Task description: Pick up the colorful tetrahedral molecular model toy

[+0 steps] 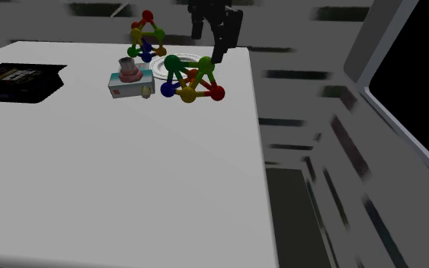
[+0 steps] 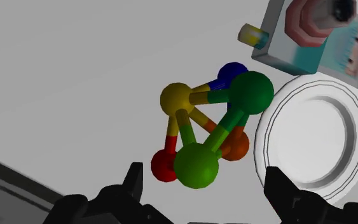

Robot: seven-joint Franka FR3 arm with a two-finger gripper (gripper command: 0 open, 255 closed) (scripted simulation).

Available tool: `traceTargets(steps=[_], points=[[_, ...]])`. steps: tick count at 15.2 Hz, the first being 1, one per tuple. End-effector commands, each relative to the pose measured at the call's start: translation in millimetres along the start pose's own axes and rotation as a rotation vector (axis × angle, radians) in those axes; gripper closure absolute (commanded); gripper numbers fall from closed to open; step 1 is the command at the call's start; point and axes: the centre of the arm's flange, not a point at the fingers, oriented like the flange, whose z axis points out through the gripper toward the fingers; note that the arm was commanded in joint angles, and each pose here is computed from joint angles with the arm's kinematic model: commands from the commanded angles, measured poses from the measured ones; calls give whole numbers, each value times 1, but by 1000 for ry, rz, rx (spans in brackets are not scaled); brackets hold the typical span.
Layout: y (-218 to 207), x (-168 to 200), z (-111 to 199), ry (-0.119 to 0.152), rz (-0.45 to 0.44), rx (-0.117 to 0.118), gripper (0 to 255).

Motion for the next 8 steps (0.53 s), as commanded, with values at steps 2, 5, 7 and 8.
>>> traceTargets(steps=[2, 5, 7, 8], points=[[-3, 3, 11, -1, 5, 3, 0], [1, 5, 27, -1, 5, 3, 0], [3, 6, 35, -1, 5, 3, 0], [3, 6, 35, -1, 5, 3, 0]])
